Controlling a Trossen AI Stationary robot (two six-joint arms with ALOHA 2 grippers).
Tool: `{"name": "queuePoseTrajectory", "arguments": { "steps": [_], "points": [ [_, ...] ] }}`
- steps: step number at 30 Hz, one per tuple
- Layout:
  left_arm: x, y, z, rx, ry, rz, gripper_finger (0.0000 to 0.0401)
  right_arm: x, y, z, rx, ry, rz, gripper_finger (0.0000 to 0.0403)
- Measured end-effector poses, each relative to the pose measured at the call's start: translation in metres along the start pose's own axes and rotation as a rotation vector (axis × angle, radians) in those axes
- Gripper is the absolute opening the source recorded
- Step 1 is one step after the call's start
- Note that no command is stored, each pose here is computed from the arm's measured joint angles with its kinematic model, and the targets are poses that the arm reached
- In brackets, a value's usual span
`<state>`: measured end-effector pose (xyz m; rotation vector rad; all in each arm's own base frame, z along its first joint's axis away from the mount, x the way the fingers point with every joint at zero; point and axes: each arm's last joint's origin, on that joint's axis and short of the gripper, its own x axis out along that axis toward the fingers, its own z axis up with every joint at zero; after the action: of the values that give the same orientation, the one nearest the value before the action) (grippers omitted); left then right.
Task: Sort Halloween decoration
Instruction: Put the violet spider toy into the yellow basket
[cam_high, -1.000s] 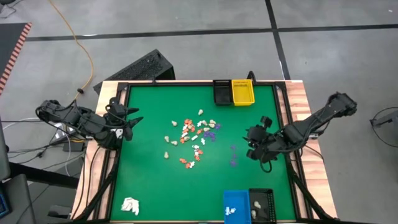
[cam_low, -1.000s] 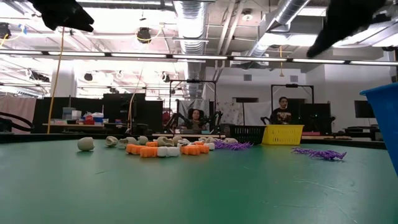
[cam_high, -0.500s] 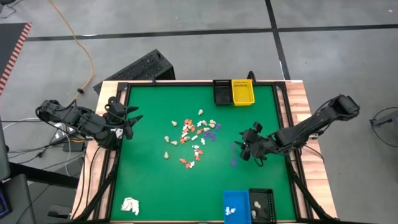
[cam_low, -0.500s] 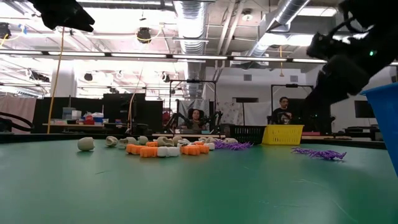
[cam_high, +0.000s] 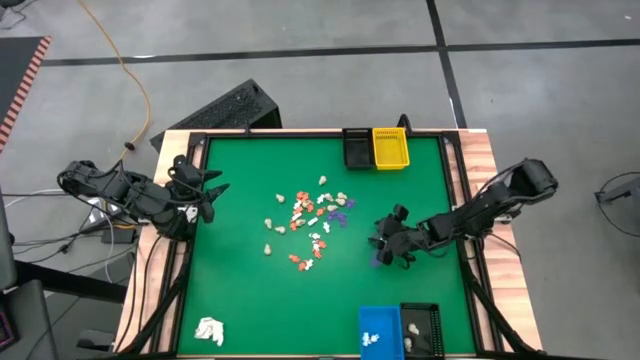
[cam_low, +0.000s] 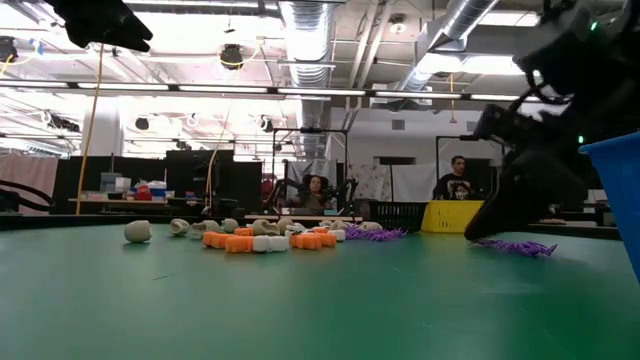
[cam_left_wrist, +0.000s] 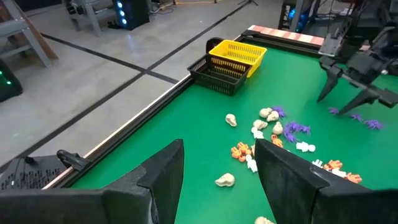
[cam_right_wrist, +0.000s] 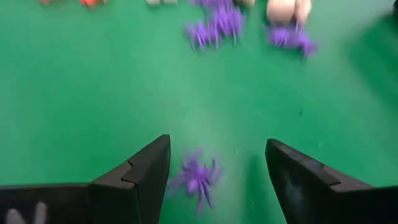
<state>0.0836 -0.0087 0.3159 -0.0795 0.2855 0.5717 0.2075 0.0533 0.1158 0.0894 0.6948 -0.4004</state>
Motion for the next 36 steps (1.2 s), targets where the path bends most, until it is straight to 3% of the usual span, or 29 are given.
{"name": "queuePoseTrajectory", "arguments": {
  "steps": [9, 21, 27, 36],
  "points": [
    [0.000, 0.000, 0.000, 0.000, 0.000, 0.002, 0.0189, 0.004, 0.004, -0.007, 0.020, 0.031, 0.002, 0.0245],
    [0.000, 0.000, 0.000, 0.002, 0.000, 0.002, 0.0189, 0.004, 0.004, -0.008, 0.010, 0.042, 0.002, 0.0075],
    [0.000, 0.000, 0.000, 0.002, 0.000, 0.002, 0.0189, 0.001, 0.004, -0.002, 0.014, 0.021, 0.013, 0.0012],
    [0.000, 0.000, 0.000, 0.006, 0.003, 0.003, 0.0189, -0.014, -0.011, 0.026, 0.075, -0.101, 0.007, 0.0001]
  ]
}}
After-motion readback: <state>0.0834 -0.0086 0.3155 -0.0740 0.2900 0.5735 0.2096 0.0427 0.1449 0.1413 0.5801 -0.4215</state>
